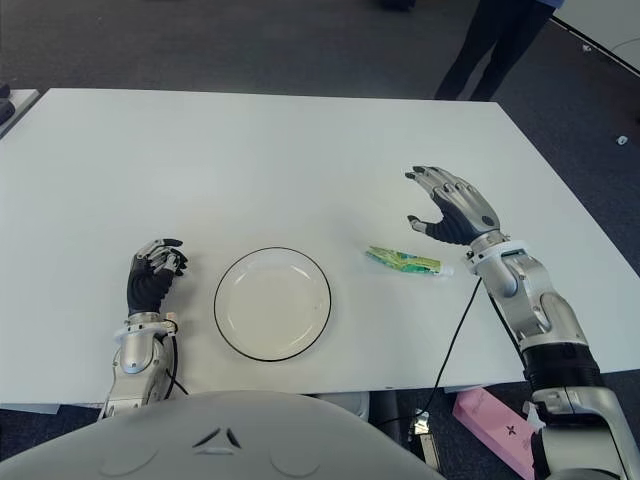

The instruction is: Put the toothpaste on the table into the plate.

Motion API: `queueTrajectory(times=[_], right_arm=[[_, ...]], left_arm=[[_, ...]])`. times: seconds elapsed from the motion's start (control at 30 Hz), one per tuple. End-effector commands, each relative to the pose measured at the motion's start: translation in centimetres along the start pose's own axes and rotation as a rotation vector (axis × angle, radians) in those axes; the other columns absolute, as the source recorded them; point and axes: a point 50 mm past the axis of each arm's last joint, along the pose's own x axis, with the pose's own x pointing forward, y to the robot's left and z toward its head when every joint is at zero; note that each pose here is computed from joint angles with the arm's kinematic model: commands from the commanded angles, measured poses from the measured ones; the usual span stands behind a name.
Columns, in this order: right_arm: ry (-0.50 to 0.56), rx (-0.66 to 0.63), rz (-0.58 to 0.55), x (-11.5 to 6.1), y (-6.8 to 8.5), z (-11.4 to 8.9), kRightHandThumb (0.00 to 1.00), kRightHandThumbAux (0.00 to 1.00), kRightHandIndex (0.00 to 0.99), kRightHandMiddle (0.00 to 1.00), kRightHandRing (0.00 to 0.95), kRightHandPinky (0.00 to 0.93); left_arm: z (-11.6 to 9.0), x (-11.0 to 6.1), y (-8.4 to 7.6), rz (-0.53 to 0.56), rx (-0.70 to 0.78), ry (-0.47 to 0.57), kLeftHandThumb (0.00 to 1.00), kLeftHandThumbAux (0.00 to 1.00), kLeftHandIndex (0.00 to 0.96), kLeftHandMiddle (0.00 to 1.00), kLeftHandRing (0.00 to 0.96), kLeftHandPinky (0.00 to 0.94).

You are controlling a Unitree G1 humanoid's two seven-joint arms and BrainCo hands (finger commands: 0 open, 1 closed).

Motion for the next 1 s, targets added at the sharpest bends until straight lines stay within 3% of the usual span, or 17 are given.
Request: queueTrajectory(times=[0.03,0.5,1.0], right_arm=[[0.006,0.009,0.003,-0.4,-0.1,0.0,0.469,0.664,0.004,0.056,0.027,0.0],[-0.056,-0.012,0.062,-1.0,-0.5,0.5,0.551,0.568,0.008,0.066,0.032,0.0],[-0.094,-0.065,0.289,-2.6,0.3,0.7,0.521,0.382,0.0,0.017,0.0,0.0]], left_arm=[[-1.1,-0.4,-0.1,-0.011,0.016,0.073,0.705,0.719,0.434,0.628,0.625,0.619],[-1.1,-0.4,-0.1,-0.009,0.013,0.069,0.705,0.718,0.435,0.626,0.623,0.624],[-1.1,-0.4,-0.1,-0.007,0.014,0.069,0.704,0.719,0.434,0.631,0.628,0.627]])
